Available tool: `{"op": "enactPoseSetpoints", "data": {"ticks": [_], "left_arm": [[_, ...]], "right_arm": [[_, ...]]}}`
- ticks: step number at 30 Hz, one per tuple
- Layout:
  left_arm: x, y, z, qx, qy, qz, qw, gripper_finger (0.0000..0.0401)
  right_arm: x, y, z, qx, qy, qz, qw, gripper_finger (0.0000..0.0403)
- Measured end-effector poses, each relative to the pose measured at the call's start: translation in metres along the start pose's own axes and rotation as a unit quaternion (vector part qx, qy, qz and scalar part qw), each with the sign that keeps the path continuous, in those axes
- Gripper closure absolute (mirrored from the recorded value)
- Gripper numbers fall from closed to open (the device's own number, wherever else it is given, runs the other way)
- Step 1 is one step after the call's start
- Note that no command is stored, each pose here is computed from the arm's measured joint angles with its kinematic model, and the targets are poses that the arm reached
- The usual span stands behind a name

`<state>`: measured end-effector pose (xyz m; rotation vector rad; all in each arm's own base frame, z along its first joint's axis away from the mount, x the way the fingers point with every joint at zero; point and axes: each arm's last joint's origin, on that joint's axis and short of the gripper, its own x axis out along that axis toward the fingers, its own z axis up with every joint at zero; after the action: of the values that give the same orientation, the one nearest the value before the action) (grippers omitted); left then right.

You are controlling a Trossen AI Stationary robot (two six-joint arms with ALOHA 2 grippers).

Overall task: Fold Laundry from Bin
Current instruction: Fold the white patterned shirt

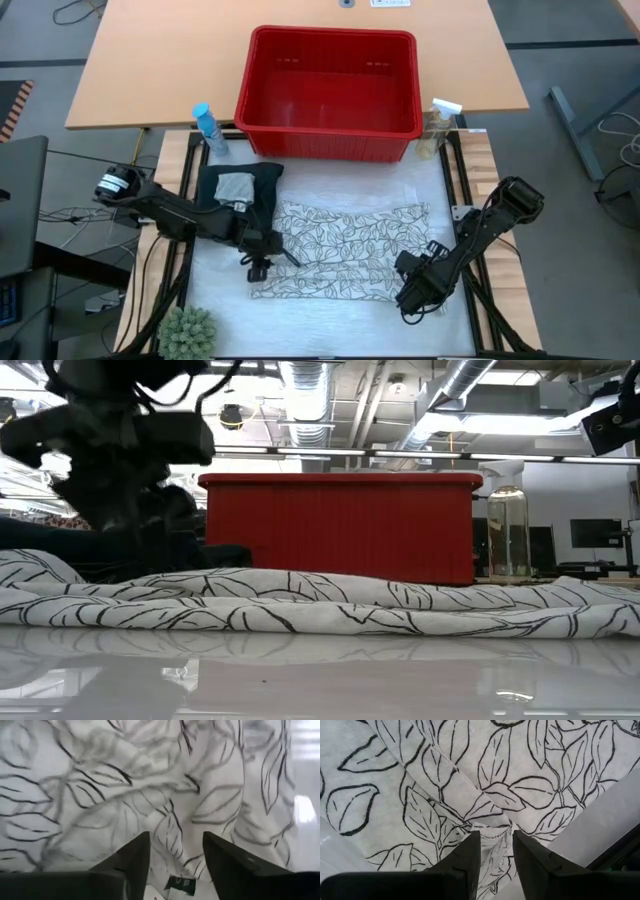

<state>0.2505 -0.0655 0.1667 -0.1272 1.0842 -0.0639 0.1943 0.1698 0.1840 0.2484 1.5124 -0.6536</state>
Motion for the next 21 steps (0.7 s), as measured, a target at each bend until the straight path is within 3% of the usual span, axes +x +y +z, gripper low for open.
{"op": "enactPoseSetpoints", "data": {"ticks": [7,21], "left_arm": [[0.009,0.012,0.004,0.030,-0.001,0.012,0.999,0.0207],[0.025,0.016,0.007,0.099,0.005,-0.033,0.995,0.0207]], "right_arm": [[0.000,0.000,0.000,0.000,0.000,0.000,1.000,0.0264],[0.000,0.000,0.000,0.000,0.001,0.000,1.000,0.0264]]}}
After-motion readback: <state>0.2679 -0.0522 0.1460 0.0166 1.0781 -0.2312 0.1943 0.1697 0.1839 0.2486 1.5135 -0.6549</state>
